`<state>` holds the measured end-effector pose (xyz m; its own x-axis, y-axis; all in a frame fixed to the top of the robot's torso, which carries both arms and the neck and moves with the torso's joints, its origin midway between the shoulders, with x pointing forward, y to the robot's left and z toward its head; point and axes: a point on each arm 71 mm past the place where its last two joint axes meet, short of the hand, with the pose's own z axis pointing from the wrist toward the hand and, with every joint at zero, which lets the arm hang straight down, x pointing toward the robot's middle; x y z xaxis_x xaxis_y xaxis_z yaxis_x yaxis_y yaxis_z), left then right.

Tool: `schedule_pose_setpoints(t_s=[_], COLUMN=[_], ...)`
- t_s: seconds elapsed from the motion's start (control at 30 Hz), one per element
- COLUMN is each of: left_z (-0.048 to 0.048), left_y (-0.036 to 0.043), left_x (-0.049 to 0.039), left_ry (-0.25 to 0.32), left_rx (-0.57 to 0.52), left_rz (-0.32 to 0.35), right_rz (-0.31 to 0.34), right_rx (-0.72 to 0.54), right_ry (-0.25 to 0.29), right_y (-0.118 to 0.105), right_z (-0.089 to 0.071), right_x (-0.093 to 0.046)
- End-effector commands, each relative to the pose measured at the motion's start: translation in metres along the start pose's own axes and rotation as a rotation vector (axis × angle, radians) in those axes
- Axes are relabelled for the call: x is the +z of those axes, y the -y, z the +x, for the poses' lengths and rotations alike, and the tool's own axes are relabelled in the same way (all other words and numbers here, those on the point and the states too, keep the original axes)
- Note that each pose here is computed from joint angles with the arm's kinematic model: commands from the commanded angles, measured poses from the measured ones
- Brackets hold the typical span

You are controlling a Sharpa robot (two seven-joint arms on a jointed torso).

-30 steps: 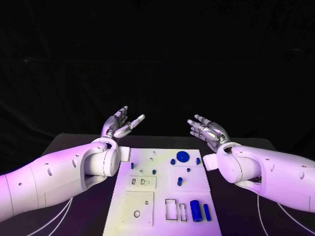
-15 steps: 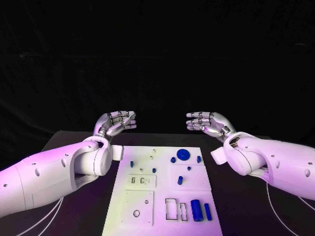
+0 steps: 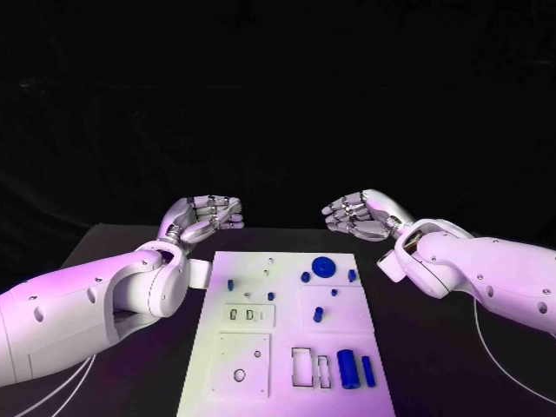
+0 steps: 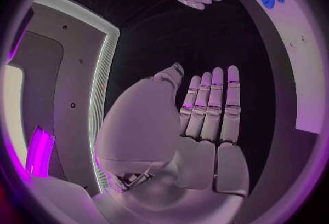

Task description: Assemble the parts on the task board

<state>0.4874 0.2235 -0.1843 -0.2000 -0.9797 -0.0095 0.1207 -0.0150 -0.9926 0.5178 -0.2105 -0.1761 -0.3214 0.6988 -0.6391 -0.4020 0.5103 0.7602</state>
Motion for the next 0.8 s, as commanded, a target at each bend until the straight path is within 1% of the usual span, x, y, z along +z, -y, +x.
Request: schedule_pose_setpoints(t_s=[0.03, 0.1, 0.23, 0.43, 0.67, 0.8], left_z=[0.0105, 0.0126, 0.0156, 0.0190, 0.0219, 0.0239], left_y=[0.0074, 0.0106, 0.0166, 0.0258, 0.0326, 0.0349], left_x=[-0.0043, -0.0073, -0.0128, -0.0191, -0.0216, -0.0215], left_ry=[-0.098, -0.112, -0.131, -0.149, -0.164, -0.171], left_rx=[0.003, 0.001, -0.004, -0.013, -0.020, -0.023], left_rz=[0.024, 0.026, 0.029, 0.038, 0.045, 0.047], right_rz=[0.001, 0.003, 0.003, -0.005, -0.006, -0.003], right_rx=[-0.234, -0.318, -0.447, -0.583, -0.654, -0.678], right_ry=[-0.144, -0.182, -0.229, -0.262, -0.275, -0.288], right_y=[-0.003, -0.006, -0.011, -0.017, -0.019, -0.018], right_z=[0.009, 0.011, 0.017, 0.026, 0.033, 0.038], right_x=[0.000, 0.000, 0.001, 0.003, 0.006, 0.007])
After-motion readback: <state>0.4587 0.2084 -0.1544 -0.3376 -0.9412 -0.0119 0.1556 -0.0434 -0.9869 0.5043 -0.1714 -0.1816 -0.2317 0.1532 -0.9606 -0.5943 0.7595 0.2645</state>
